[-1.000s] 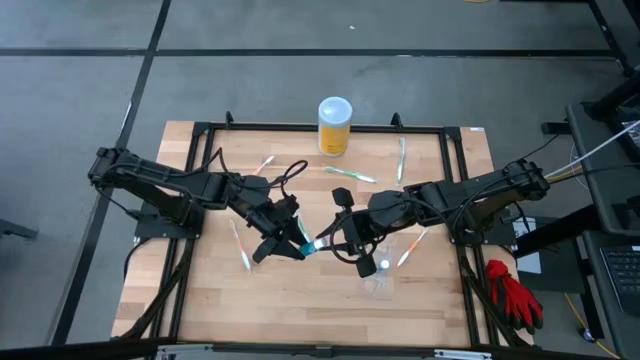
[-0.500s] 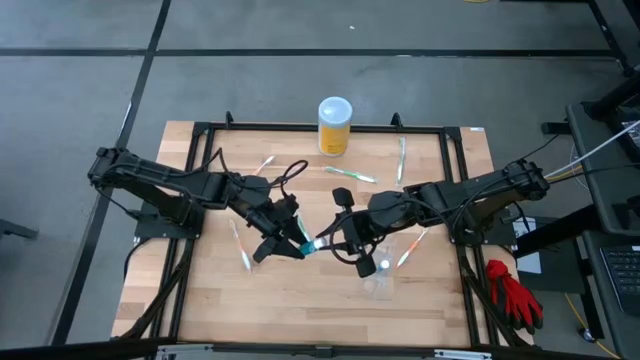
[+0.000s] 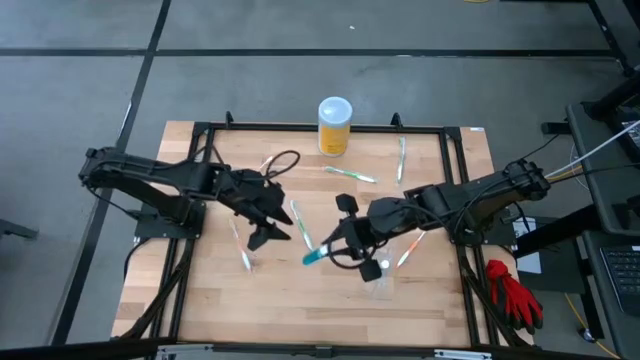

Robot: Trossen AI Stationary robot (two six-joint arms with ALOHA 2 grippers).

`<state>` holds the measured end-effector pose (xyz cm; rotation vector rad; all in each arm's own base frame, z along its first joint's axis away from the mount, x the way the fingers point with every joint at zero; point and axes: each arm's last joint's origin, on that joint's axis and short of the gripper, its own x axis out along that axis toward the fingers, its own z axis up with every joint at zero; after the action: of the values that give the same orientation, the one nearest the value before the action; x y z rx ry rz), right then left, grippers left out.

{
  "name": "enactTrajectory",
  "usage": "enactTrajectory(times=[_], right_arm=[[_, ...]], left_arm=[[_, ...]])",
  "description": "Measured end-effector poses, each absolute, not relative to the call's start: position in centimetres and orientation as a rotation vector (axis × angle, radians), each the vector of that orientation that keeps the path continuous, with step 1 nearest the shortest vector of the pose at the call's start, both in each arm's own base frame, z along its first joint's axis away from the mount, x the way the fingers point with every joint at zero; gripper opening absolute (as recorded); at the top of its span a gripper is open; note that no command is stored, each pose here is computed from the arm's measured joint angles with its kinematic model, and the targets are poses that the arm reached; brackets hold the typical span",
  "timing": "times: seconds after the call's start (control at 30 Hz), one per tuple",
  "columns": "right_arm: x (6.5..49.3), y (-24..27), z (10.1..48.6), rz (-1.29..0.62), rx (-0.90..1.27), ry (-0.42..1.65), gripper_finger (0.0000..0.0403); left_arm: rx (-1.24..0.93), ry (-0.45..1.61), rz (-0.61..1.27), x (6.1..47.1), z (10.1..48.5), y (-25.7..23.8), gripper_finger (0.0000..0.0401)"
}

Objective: Pick & Place toothbrushing station
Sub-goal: Put the blue mouthwash bottle into the transparent organizer

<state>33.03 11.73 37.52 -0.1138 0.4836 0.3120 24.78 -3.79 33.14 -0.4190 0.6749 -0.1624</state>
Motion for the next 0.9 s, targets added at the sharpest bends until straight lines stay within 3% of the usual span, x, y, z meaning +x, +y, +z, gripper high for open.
enactTrajectory(times=[0.5, 0.9], right_arm=[[30.9, 11.2, 34.8, 0.236, -0.030, 0.859, 0.0098], [28.1, 13.0, 34.2, 0.246, 0.005, 1.051, 0.0098]], left_arm=[[-0.343, 0.672, 0.062, 18.3, 35.3, -1.9, 0.0219], [-0.297, 0.661, 0.043, 18.1, 35.4, -3.2, 0.0214]])
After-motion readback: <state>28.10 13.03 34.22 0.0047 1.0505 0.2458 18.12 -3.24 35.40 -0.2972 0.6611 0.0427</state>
